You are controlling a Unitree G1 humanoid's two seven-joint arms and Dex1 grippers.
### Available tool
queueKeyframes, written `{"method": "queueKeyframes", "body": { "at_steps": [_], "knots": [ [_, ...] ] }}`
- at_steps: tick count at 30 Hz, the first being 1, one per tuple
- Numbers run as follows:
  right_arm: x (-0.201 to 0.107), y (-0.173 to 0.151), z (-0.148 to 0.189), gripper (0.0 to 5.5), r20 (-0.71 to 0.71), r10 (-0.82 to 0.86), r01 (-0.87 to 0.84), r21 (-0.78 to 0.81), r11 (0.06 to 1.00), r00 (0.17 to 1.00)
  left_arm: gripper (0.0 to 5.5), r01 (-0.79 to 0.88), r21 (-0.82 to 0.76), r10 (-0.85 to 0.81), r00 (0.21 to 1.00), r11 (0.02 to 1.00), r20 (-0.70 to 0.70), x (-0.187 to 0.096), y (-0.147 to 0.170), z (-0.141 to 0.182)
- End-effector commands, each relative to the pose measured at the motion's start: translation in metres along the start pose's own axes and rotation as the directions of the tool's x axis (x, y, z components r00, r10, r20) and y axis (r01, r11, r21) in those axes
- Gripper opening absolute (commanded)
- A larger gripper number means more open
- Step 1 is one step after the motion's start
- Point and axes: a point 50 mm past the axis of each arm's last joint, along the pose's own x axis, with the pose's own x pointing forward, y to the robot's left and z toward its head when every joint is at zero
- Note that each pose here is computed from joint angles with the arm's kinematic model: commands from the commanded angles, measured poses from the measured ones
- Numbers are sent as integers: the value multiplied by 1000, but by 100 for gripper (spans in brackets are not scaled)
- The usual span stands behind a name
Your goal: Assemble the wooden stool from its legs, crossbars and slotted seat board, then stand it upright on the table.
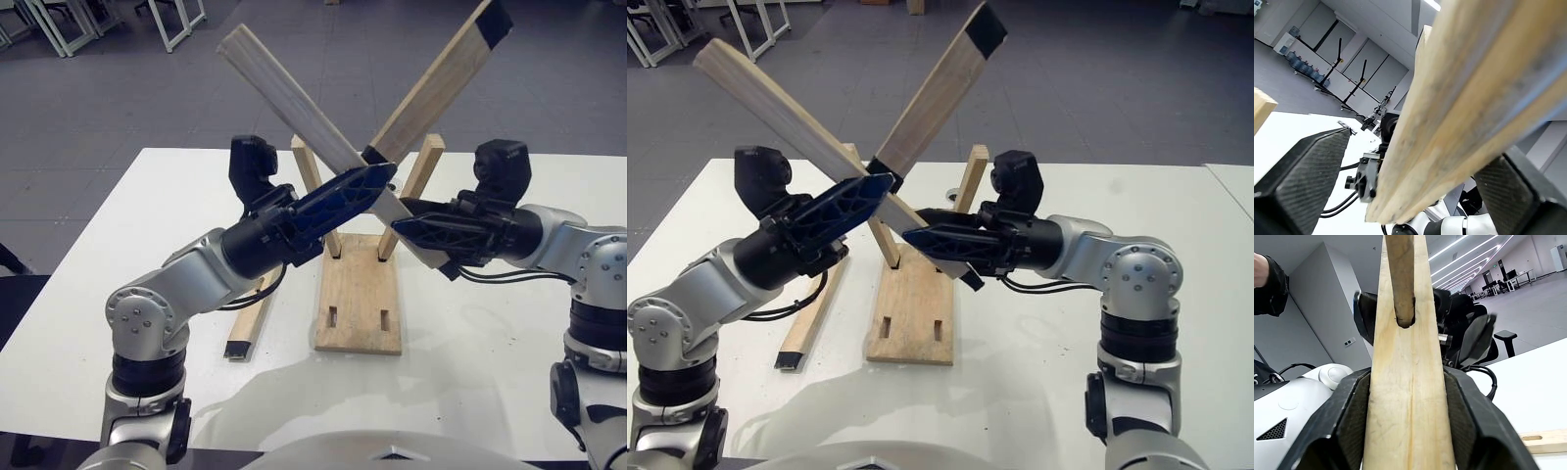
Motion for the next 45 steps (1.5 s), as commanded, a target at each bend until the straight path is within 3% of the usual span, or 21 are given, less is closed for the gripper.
{"method": "queueKeyframes", "body": {
  "at_steps": [1,4,8,16,22,26,30,35,40,45],
  "knots": [
    [6,1,2,203,1,14,-14,-24,1000,1000,360,-19,-4,19,997,1000,-78,-6,4,-7],
    [9,1,2,203,1,24,-24,-28,999,1000,311,-26,2,26,993,1000,-113,-8,5,-8],
    [10,1,1,203,-14,25,-26,-31,999,1000,248,-29,7,29,999,1000,-43,-8,7,0],
    [4,4,-5,203,-96,34,-34,-3,999,995,238,-65,8,65,998,998,-5,-13,14,-1],
    [-4,1,-7,334,-139,-14,13,-10,1000,990,206,-154,51,155,988,987,-10,-25,25,-3],
    [-36,-4,3,338,-133,-170,164,-60,985,976,205,-193,91,195,981,977,-7,-38,28,2],
    [-72,-8,-3,338,-225,-334,315,-115,942,916,205,-263,239,285,957,935,-63,-65,27,12],
    [-71,-27,-33,338,-410,-448,350,-294,890,795,205,-249,466,363,916,849,-173,-76,34,13],
    [-46,-39,-60,338,-521,-522,176,-573,801,676,205,-151,632,428,849,760,-311,-78,47,-2],
    [-31,-48,-79,338,-592,-542,-67,-709,702,596,205,-46,646,410,807,762,-426,-79,52,-18]
  ]
}}
